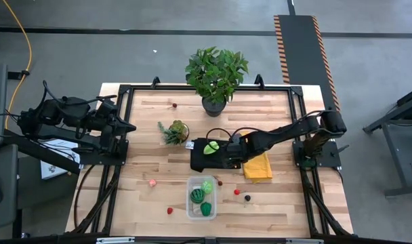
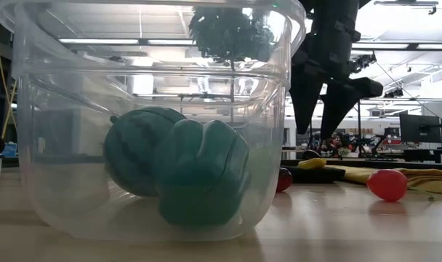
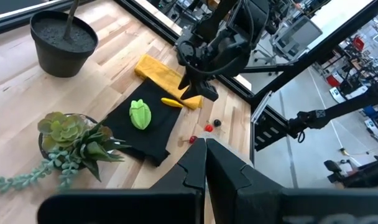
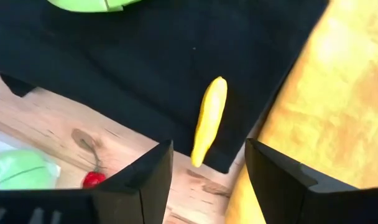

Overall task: Pick and placing Produce into tupperware
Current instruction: Put the corn into the bin

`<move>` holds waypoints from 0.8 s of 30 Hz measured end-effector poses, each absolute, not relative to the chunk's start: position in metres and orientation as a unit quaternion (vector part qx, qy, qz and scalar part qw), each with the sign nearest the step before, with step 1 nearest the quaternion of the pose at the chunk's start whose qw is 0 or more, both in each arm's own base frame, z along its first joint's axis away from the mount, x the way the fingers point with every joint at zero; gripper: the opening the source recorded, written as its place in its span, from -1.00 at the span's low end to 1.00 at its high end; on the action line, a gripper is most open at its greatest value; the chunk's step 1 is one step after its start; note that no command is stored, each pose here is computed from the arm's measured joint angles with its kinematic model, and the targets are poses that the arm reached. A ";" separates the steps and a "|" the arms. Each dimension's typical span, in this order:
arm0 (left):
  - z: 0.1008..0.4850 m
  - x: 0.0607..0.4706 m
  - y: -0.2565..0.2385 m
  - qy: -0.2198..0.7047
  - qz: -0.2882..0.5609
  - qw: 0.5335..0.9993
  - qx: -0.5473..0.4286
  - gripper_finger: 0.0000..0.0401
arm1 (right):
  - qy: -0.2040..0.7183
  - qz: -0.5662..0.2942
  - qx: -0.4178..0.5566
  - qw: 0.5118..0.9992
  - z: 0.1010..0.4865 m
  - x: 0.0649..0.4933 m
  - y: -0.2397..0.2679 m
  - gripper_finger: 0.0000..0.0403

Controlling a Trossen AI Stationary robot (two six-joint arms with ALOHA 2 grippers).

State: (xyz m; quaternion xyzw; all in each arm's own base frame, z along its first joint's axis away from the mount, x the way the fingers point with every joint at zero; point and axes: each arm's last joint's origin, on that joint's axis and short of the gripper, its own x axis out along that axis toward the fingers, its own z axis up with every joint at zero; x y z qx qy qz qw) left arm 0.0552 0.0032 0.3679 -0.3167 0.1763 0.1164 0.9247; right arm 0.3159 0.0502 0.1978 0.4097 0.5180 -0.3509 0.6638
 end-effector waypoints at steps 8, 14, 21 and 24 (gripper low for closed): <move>0.364 0.053 0.003 0.198 0.121 0.923 -0.306 -1.00 | 0.516 -0.353 0.419 0.658 0.198 0.316 0.050 -0.06; 0.363 0.053 0.003 0.202 0.123 0.923 -0.304 -1.00 | 0.504 -0.355 0.432 0.658 0.198 0.318 0.051 -0.05; 0.362 0.053 0.003 0.208 0.123 0.923 -0.300 -1.00 | 0.496 -0.358 0.440 0.658 0.197 0.321 0.050 -0.05; 0.362 0.052 0.003 0.211 0.124 0.922 -0.300 -1.00 | 0.500 -0.360 0.434 0.657 0.190 0.324 0.050 -0.05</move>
